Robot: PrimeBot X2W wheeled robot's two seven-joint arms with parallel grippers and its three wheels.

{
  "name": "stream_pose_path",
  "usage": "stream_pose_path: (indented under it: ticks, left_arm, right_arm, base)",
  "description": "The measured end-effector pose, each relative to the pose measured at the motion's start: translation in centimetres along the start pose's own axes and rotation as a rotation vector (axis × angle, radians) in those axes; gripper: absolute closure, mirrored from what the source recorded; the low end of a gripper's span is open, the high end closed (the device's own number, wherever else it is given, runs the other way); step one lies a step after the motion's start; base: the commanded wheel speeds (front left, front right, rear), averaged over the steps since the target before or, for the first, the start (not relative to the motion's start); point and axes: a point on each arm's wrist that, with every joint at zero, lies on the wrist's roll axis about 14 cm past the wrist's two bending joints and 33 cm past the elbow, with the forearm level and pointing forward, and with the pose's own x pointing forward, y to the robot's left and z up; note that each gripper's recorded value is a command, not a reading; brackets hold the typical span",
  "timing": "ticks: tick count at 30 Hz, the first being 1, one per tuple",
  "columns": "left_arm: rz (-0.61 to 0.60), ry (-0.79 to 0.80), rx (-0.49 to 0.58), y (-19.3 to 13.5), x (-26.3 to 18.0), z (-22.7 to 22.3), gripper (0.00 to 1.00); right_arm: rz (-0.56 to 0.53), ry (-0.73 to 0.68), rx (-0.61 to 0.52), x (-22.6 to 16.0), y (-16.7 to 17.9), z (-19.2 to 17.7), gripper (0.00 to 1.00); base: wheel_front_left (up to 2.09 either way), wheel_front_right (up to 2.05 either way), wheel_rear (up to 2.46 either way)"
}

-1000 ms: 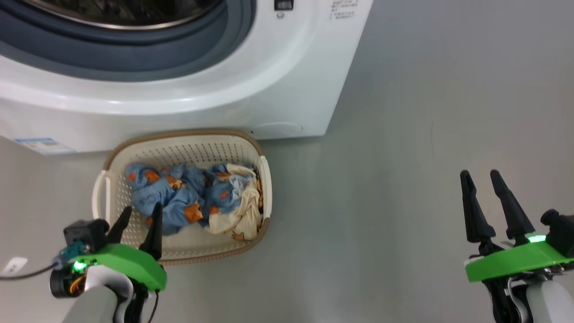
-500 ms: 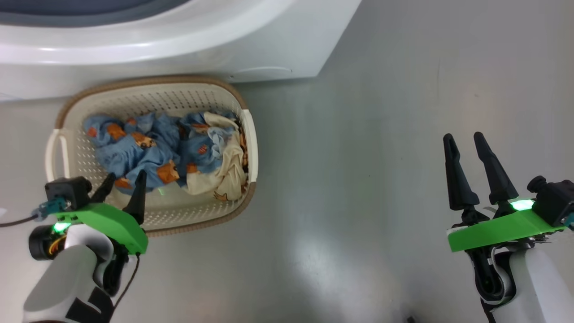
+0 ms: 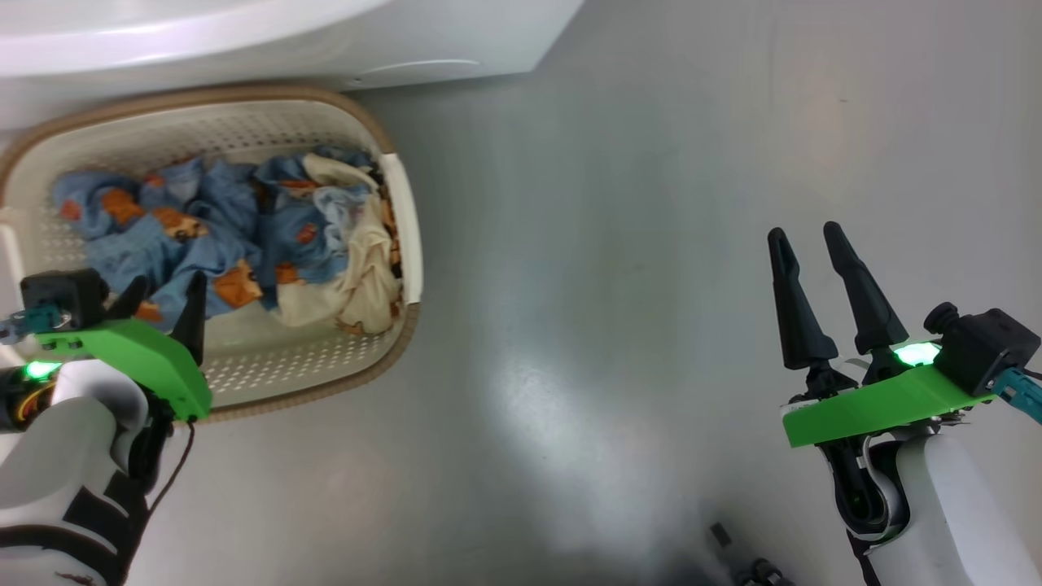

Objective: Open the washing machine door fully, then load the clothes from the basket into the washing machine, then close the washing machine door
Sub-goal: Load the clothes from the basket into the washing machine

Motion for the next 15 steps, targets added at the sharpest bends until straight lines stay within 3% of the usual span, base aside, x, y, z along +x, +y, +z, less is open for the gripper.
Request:
stream_pose_path:
  ticks: [15]
  left_arm:
    - [-0.02,0.14,0.084,0.6,3.4,-2.1,0.0]
  right_arm:
    - [-0.015,0.018,-0.025,0.3,-1.0,-0.7,0.0]
  base:
    - [0.0,0.0,0.0]
